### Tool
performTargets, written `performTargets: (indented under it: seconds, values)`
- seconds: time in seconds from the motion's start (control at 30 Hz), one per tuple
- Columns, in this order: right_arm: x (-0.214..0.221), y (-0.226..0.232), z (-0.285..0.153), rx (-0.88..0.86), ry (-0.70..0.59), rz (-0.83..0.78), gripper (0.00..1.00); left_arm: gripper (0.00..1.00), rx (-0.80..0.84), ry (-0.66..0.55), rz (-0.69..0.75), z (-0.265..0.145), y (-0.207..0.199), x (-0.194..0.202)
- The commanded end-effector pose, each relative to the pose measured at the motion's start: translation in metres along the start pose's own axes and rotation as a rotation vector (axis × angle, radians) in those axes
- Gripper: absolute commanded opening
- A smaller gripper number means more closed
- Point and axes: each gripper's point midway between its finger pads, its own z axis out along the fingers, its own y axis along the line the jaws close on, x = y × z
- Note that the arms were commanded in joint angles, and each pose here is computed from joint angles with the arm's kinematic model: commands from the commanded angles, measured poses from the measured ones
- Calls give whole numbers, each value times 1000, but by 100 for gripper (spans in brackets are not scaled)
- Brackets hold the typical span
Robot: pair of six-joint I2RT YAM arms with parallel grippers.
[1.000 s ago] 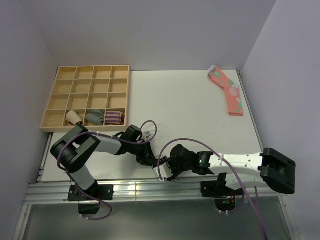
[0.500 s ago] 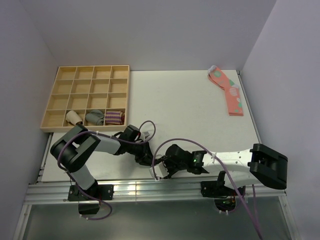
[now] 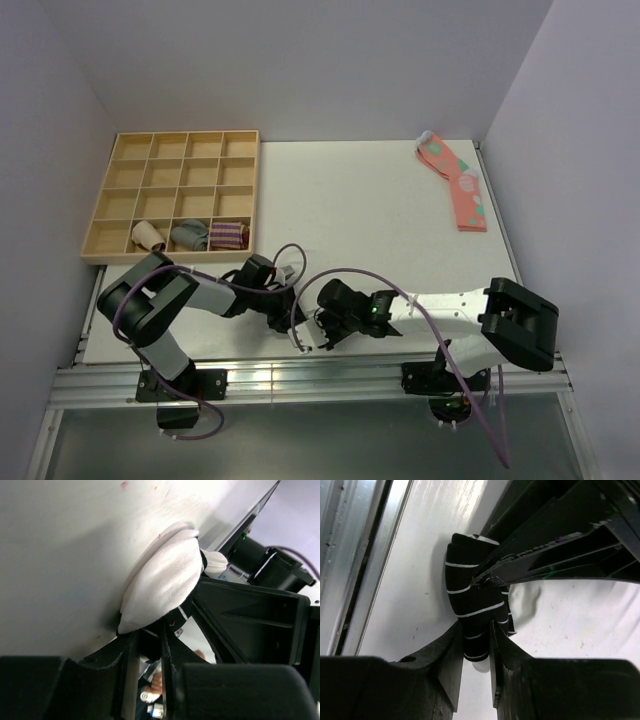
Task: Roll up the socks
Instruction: Roll the sock at the center of the board.
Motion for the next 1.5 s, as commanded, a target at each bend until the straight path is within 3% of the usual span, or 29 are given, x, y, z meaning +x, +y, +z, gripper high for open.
performTargets:
  seconds: [0.0,0.1,0.2,0.5,0.73,1.0,1.17,1.47]
  values:
    - [-6,1,-3,-107,-13,56,28,14,-25,-85,-31,-1,13,-2]
    - [-5,-2,-5,-170,-16,102,28,19,-37,-214,-24,-7,12,-18]
    - [0,10,-12,-299,10,163,27,32,-38,-346,11,-15,6,-34]
    - [5,22,-24,-557,5,285,26,40,-99,-701,160,-42,-5,-65]
    - [11,28,-27,-737,21,385,26,43,-103,-878,300,-61,-23,-59]
    - [15,11,-26,-821,-2,492,26,42,-124,-982,428,-68,-24,-46]
    - [20,7,-24,-851,19,581,26,43,-45,-992,449,-65,-28,-30]
    - [31,8,-13,-817,85,655,26,42,-78,-1006,548,-54,-31,-14]
